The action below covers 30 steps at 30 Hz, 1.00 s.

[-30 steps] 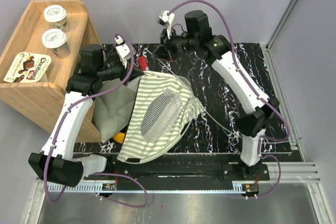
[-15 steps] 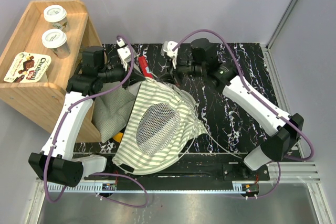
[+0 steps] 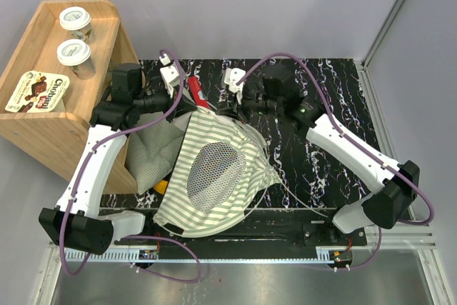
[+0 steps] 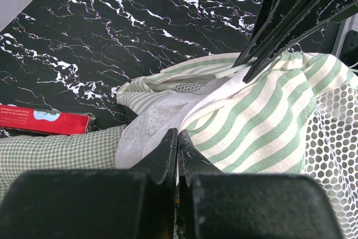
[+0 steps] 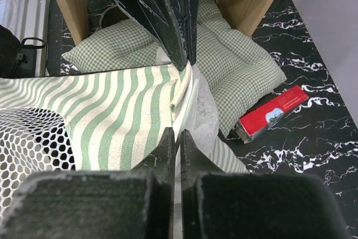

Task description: Set up the pet tent

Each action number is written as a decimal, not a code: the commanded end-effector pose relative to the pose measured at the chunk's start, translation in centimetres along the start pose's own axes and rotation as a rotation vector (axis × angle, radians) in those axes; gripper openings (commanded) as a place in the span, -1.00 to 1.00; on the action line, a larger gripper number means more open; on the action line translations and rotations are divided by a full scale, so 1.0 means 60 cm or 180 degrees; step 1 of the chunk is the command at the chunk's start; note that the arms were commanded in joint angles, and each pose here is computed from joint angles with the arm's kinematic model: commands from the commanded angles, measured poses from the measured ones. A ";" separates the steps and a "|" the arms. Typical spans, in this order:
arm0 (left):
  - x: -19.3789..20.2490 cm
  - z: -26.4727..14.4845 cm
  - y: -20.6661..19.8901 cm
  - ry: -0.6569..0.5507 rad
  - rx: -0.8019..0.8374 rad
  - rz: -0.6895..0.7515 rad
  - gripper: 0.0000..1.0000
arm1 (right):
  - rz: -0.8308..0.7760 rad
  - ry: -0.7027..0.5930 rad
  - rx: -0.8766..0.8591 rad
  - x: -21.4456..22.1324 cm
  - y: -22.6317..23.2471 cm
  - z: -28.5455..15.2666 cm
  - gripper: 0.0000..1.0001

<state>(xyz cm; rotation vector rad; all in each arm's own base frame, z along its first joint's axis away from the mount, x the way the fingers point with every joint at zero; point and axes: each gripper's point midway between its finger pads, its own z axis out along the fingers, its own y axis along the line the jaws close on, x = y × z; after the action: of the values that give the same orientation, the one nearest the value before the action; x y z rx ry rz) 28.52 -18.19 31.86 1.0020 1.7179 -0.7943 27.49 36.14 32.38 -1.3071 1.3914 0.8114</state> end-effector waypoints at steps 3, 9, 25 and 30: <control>-0.043 -0.015 0.020 -0.0241 -0.0203 0.0399 -1.00 | 0.0249 0.0511 -0.0221 0.089 0.043 -0.017 -1.00; -0.037 -0.014 0.020 -0.0227 -0.0204 0.0393 -1.00 | 0.0250 0.0473 -0.0215 0.092 0.050 -0.023 -1.00; -0.031 -0.007 0.029 -0.0200 -0.0199 0.0383 -1.00 | 0.0298 0.0650 -0.0150 0.132 0.051 -0.023 -1.00; -0.035 -0.008 0.032 -0.0211 -0.0225 0.0414 -1.00 | 0.0284 0.0653 -0.0157 0.133 0.055 -0.027 -1.00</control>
<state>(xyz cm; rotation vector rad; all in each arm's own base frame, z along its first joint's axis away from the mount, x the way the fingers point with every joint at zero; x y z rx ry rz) 28.64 -18.00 30.89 1.0128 1.7296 -0.7817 27.78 35.46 31.06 -1.2802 1.3781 0.7606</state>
